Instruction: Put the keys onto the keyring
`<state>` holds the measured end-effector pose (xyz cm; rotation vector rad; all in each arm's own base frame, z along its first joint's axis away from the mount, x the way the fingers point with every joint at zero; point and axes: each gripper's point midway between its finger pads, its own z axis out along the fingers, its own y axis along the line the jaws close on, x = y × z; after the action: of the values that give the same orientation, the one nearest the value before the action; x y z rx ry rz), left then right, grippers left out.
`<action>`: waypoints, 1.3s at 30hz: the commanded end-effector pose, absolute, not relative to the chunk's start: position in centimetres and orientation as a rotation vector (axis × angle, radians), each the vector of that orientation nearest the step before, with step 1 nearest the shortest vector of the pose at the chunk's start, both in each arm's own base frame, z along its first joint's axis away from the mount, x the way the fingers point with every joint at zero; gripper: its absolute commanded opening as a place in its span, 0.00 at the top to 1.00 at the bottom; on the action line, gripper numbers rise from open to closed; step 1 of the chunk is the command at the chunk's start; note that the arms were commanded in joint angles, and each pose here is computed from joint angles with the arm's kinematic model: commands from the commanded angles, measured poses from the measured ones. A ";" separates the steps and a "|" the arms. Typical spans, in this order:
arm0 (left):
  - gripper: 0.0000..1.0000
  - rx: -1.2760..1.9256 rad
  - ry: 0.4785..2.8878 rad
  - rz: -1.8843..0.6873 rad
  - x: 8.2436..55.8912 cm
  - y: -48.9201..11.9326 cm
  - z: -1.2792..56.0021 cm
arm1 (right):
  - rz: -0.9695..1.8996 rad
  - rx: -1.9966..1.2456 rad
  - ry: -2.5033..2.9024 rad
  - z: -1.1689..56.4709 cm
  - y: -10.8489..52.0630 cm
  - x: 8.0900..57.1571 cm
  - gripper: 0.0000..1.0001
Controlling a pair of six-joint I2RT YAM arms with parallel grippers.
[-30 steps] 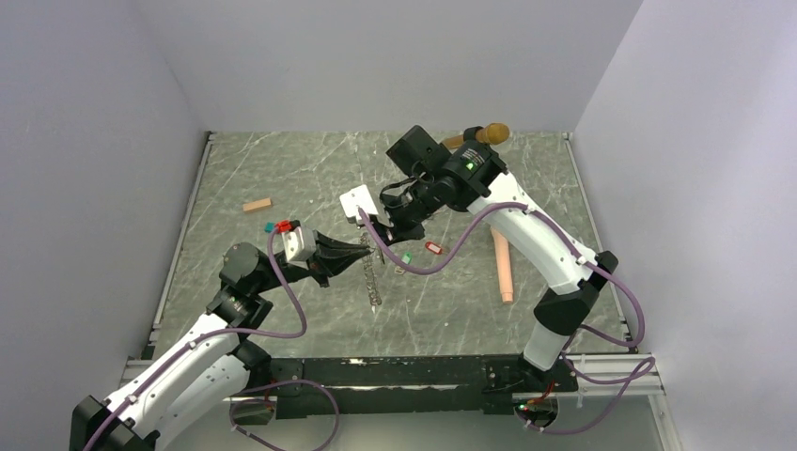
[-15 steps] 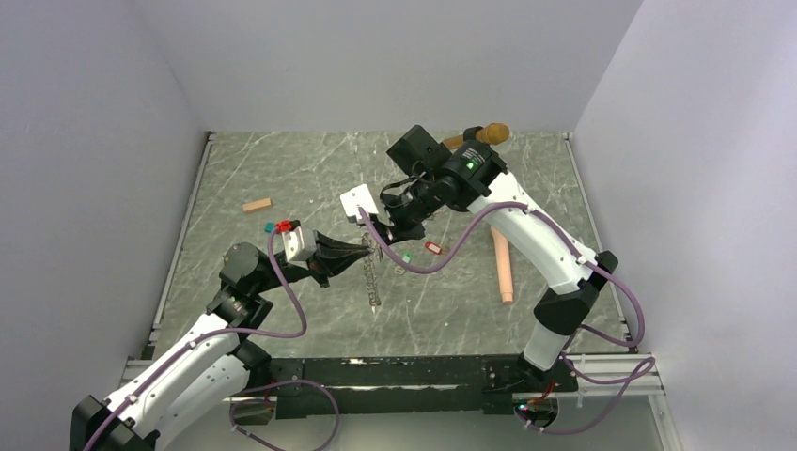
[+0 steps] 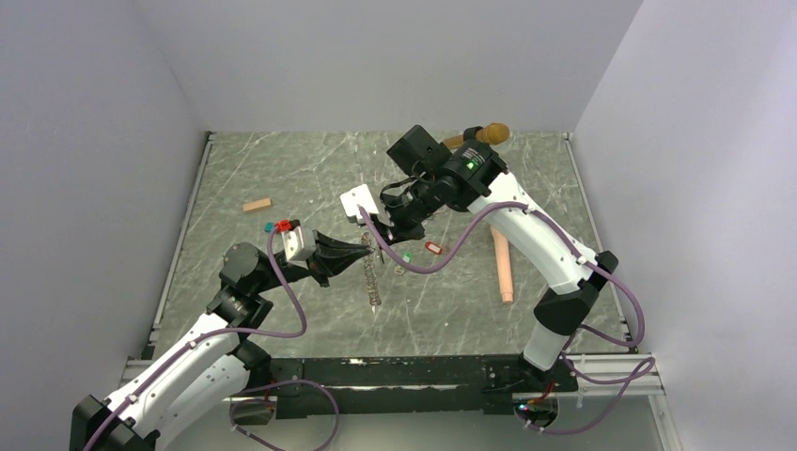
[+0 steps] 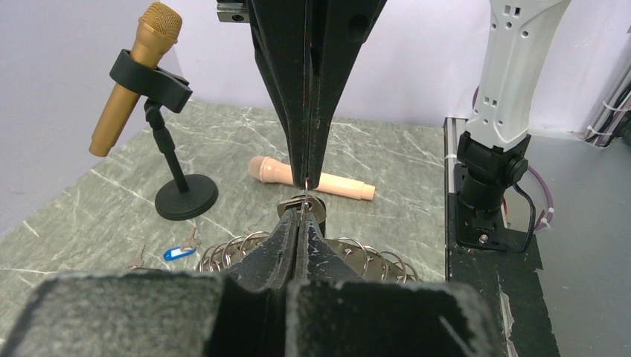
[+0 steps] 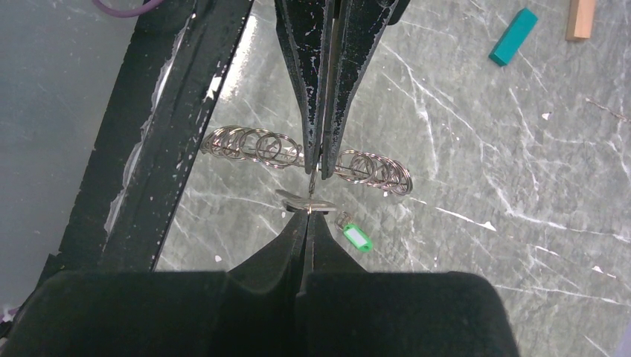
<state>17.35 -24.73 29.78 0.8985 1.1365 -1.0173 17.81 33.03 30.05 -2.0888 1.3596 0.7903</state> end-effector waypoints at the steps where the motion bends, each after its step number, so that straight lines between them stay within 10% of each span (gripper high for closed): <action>1: 1.00 0.896 1.053 -1.017 17.0 -24.7 31.7 | 0.808 -2.068 1.316 31.4 33.1 17.5 1.00; 39: 1.00 0.883 1.050 -1.063 16.9 -25.0 31.9 | 0.842 -2.059 1.277 32.0 33.4 17.1 1.00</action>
<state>17.34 -25.09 30.15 0.8832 1.1288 -1.0606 17.69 32.77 29.96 -2.0926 1.3694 0.8004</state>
